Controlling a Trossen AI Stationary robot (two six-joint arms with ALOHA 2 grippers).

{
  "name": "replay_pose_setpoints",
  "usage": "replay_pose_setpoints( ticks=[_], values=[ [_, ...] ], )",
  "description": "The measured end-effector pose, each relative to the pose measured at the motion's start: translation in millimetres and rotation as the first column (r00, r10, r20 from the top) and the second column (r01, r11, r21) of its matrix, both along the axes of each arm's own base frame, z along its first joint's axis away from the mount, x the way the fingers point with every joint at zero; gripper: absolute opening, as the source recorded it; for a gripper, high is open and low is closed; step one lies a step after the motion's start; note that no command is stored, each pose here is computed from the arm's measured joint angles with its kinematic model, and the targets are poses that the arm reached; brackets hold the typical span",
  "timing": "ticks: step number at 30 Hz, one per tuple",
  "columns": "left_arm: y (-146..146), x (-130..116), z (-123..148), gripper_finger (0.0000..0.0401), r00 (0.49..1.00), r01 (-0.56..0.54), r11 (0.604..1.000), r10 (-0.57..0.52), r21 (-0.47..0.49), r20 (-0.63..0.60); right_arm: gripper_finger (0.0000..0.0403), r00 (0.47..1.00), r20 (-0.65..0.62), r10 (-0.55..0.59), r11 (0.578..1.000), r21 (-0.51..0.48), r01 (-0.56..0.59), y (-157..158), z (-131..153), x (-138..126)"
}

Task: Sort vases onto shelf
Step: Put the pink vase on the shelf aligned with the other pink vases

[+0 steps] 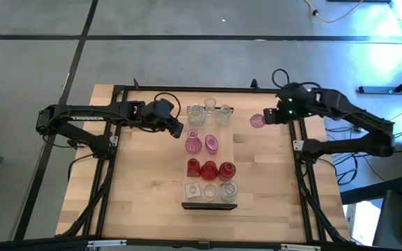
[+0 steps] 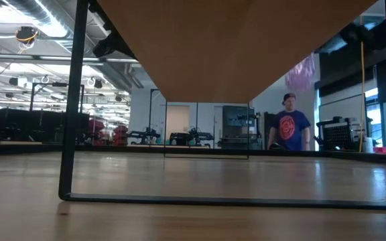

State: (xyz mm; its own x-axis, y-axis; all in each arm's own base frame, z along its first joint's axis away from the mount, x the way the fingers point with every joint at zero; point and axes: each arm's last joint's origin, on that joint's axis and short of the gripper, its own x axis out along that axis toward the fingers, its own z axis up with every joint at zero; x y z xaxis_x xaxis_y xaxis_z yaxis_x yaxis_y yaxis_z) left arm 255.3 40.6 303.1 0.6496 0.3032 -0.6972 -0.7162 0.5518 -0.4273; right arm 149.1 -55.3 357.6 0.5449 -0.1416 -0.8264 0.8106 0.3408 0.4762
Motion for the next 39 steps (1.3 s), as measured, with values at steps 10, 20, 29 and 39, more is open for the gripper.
replay_pose_setpoints(
  ticks=[10, 20, 29, 39],
  values=[
    [-7.1, 1.0, 0.1, 0.0132, 1.000, 0.026, 1.000, -0.026, 0.001, 0.000, 0.0002, 0.980, 0.008, 0.199, 0.980, 0.025, -0.199, 35.8, 49.3, 41.4],
    [-14.4, 1.9, -0.1, 0.0132, 0.999, 0.047, 0.999, -0.047, 0.001, 0.001, 0.0002, 0.883, -0.157, 0.442, 0.897, 0.064, -0.438, 45.9, 66.6, 112.6],
    [-23.6, 0.7, -1.7, 0.0132, 0.998, 0.061, 0.998, -0.060, 0.018, -0.027, 0.0004, 0.821, -0.163, 0.547, 0.837, 0.141, -0.529, 46.1, 52.5, 146.7],
    [-35.1, -2.6, -4.8, 0.0132, 0.995, 0.073, 0.997, -0.071, 0.019, -0.072, 0.0005, 0.778, -0.187, 0.600, 0.799, 0.176, -0.575, 45.7, 30.2, 172.0]
  ],
)
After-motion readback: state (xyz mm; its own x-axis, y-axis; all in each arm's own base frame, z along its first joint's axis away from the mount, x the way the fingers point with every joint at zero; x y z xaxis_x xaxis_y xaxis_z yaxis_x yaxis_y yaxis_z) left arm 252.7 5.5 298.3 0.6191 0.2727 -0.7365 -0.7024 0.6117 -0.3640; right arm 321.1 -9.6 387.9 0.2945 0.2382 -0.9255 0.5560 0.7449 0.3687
